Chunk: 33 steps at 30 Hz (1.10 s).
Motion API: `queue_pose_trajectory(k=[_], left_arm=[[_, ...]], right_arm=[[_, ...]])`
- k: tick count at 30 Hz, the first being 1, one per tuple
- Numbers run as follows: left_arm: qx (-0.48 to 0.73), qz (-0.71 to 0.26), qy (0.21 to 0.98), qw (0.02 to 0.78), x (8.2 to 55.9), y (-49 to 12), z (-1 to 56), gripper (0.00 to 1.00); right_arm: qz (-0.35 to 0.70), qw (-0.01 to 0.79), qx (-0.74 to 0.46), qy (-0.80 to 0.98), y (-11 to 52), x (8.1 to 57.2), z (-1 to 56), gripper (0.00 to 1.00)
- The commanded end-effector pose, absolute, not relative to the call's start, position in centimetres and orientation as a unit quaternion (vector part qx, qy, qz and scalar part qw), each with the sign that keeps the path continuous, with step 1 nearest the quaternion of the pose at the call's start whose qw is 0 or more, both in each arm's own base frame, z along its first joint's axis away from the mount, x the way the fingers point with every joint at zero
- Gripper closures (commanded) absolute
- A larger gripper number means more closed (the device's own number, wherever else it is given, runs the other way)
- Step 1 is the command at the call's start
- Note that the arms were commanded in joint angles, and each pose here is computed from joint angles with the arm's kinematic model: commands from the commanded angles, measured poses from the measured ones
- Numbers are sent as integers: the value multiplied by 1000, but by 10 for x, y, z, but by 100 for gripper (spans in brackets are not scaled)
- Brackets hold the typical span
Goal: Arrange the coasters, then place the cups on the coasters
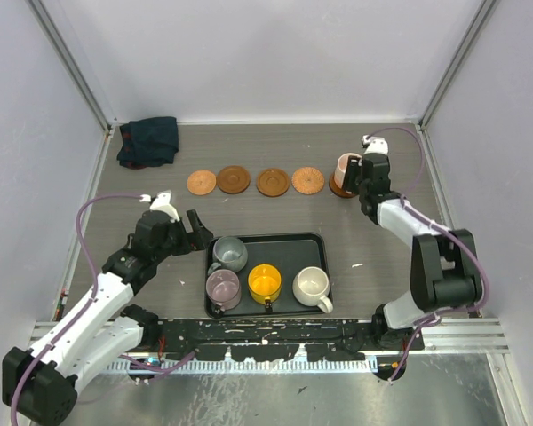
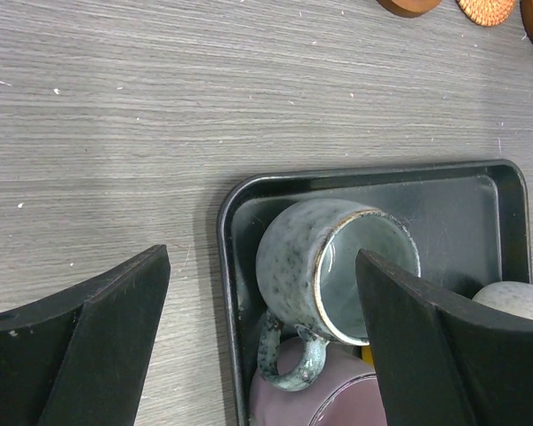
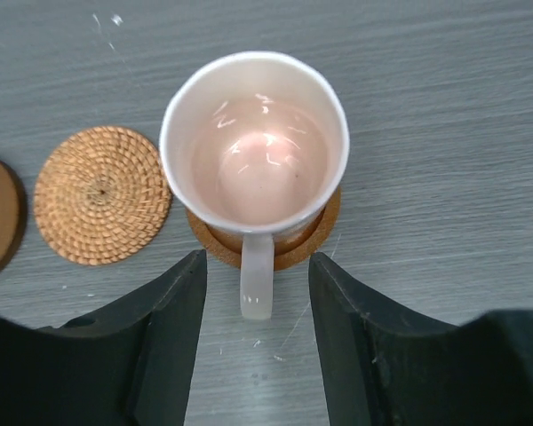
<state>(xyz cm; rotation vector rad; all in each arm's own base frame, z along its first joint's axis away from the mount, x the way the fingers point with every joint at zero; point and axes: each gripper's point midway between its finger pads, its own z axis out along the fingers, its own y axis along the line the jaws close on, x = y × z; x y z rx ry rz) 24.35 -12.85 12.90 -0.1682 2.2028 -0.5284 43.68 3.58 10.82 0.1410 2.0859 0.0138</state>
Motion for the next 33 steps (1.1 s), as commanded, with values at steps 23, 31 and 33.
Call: queue_pose_trajectory(k=[23, 31, 33], left_arm=[[-15, -268, 879, 393, 226, -155, 136, 7], [3, -276, 885, 376, 222, -169, 131, 7], [5, -272, 886, 375, 223, -171, 130, 7]], right_arm=[[202, 364, -63, 907, 169, 204, 176, 34], [218, 316, -42, 922, 149, 148, 179, 25], [227, 294, -48, 927, 148, 136, 174, 18]])
